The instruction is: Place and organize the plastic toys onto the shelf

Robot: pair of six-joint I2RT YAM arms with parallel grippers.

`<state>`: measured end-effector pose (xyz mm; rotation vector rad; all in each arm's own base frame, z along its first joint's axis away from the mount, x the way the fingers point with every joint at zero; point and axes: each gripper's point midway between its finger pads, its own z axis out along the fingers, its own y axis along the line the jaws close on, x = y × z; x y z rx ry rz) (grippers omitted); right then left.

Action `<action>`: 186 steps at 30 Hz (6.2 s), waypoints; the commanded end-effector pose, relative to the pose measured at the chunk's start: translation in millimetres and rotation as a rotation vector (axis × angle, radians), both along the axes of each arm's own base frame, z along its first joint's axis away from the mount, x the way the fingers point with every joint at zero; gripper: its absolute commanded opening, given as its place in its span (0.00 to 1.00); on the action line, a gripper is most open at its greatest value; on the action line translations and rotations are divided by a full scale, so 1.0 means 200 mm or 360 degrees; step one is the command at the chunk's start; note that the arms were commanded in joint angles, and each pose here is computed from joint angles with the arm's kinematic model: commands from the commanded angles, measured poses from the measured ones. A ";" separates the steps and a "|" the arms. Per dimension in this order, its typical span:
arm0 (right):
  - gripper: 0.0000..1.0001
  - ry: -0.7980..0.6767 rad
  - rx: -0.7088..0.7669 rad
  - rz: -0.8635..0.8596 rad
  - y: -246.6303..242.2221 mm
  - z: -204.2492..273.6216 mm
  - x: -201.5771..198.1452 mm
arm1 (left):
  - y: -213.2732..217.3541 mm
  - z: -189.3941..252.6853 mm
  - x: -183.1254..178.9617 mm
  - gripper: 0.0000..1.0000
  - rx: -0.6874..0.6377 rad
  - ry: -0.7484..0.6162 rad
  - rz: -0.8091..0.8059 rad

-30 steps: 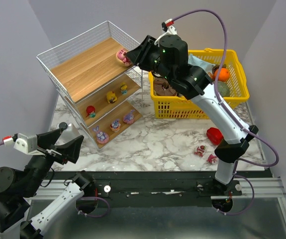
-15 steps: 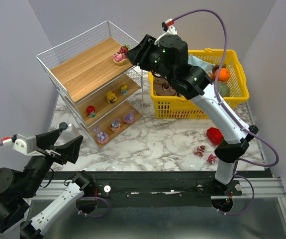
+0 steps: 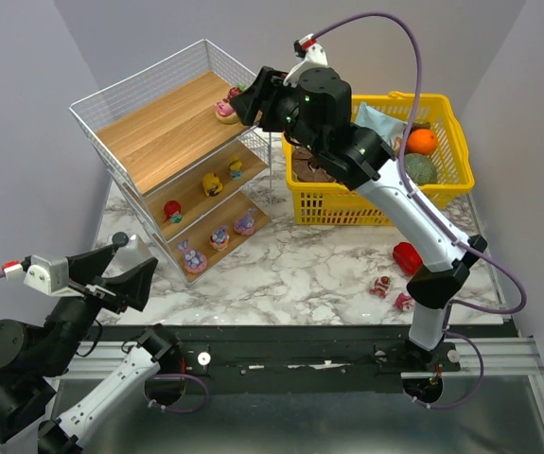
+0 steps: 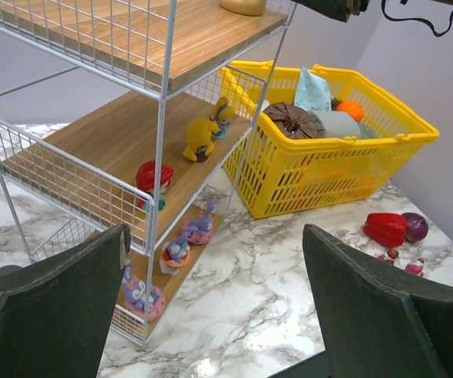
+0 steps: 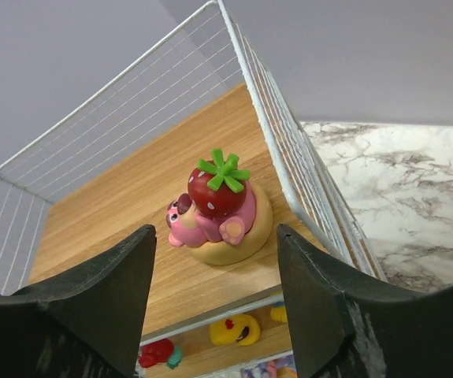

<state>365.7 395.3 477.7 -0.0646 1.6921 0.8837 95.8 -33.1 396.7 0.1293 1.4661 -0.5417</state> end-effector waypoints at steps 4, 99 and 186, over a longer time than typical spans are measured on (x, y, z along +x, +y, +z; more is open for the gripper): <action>0.73 -0.0168 -0.0176 -0.0034 0.08 -0.08 0.07 | 0.04 0.00 -0.01 0.99 0.0012 -0.0012 0.0036; 0.90 -0.0394 0.0043 0.0232 -0.17 0.10 -0.36 | 0.07 0.03 -0.04 0.99 0.0010 -0.0031 0.0043; 0.08 0.0200 -0.0168 0.0744 -0.54 -1.03 -0.91 | -0.46 -0.24 -0.07 0.99 0.0136 0.0106 -0.0746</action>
